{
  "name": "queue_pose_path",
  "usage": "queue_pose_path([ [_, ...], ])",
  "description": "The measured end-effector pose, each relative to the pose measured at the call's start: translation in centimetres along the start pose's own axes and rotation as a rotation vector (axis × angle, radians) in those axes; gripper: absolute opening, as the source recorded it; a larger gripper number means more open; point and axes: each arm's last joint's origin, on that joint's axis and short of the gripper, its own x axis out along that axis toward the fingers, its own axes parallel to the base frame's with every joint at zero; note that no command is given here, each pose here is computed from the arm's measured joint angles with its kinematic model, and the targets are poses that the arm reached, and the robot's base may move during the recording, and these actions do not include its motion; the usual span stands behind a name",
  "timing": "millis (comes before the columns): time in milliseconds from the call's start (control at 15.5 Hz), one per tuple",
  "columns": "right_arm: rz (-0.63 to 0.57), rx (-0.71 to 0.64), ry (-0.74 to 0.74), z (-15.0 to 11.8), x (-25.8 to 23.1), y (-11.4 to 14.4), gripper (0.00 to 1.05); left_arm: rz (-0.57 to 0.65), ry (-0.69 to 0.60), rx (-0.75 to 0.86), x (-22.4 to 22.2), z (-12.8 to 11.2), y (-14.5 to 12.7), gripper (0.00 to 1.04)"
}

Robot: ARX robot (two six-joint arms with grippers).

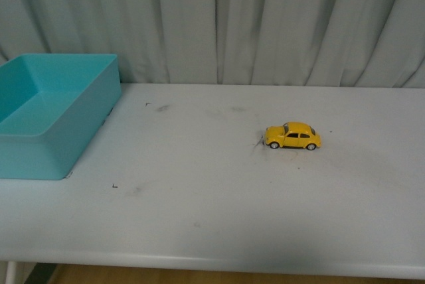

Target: Wind up and store yellow beetle toy

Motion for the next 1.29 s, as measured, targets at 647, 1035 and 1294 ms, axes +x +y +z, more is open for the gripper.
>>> queue_pose_path([
  [647,0.000,0.000,0.005,-0.05,0.00,0.00,0.98,0.000,0.004,0.000,0.00,-0.04,0.00,0.98],
  [1035,0.000,0.000,0.005,-0.05,0.00,0.00,0.98,0.000,0.003,0.000,0.00,-0.03,0.00,0.98],
  [1294,0.000,0.000,0.005,-0.04,0.00,0.00,0.98,0.000,0.003,0.000,0.00,-0.03,0.00,0.98],
])
